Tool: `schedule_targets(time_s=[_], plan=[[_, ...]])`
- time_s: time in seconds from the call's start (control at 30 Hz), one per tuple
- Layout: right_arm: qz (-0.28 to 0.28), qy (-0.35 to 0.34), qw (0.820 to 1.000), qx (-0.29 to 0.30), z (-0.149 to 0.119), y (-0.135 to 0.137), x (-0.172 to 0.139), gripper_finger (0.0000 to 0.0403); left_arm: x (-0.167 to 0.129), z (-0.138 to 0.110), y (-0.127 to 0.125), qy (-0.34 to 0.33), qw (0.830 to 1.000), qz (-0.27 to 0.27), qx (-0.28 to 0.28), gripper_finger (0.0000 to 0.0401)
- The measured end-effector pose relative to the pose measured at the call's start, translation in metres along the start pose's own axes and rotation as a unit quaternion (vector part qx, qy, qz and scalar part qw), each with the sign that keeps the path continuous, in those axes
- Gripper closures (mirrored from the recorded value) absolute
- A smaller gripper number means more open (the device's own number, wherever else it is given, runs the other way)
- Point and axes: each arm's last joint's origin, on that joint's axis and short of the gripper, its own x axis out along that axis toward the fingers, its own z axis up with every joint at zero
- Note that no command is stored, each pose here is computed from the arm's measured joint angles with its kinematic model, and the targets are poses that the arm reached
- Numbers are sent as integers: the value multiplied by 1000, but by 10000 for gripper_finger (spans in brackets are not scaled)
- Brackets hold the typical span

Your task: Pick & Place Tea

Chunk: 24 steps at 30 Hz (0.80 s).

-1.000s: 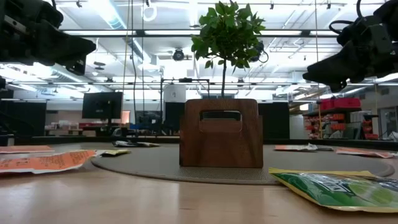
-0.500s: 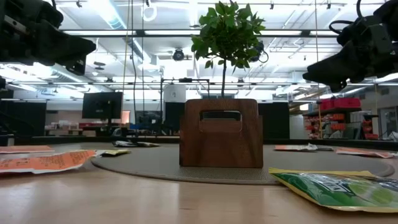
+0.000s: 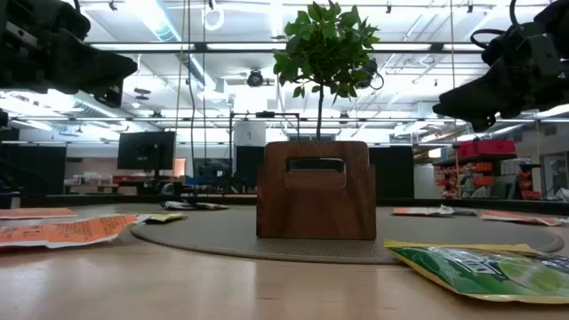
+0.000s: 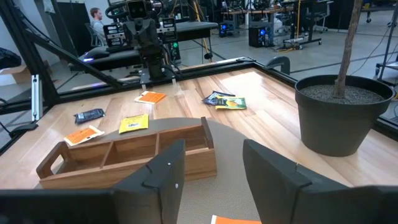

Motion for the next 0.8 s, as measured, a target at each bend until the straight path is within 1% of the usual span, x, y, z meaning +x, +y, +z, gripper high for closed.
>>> schedule_targets(time_s=[0.27, 0.3, 0.53, 0.57, 0.6, 0.67, 0.73, 0.8], plan=[[0, 0, 1000, -2, 0, 0, 0, 231, 0, 0, 0, 0, 1000, 0, 0, 355], [0, 0, 1000, -9, 0, 0, 0, 231, 0, 0, 0, 0, 1000, 0, 0, 355], [-1, 0, 994, -113, 0, 0, 0, 231, 0, 0, 0, -1, 1000, 0, 0, 355], [0, 0, 994, -113, 0, 0, 0, 231, 0, 1, 0, -6, 1000, 0, 1, 355], [3, 0, 996, -92, 0, 0, 0, 231, 0, 2, 0, -13, 1000, -1, 1, 355], [12, 1, 1000, 1, 0, 1, 0, 231, 0, 4, 0, -20, 1000, -1, -5, 355], [11, 3, 996, 90, 0, 1, 0, 231, 0, 4, 0, -19, 999, -1, -26, 355], [-9, -3, 993, 119, 0, 0, 0, 231, 0, 4, 0, -19, 999, -2, -42, 355]])
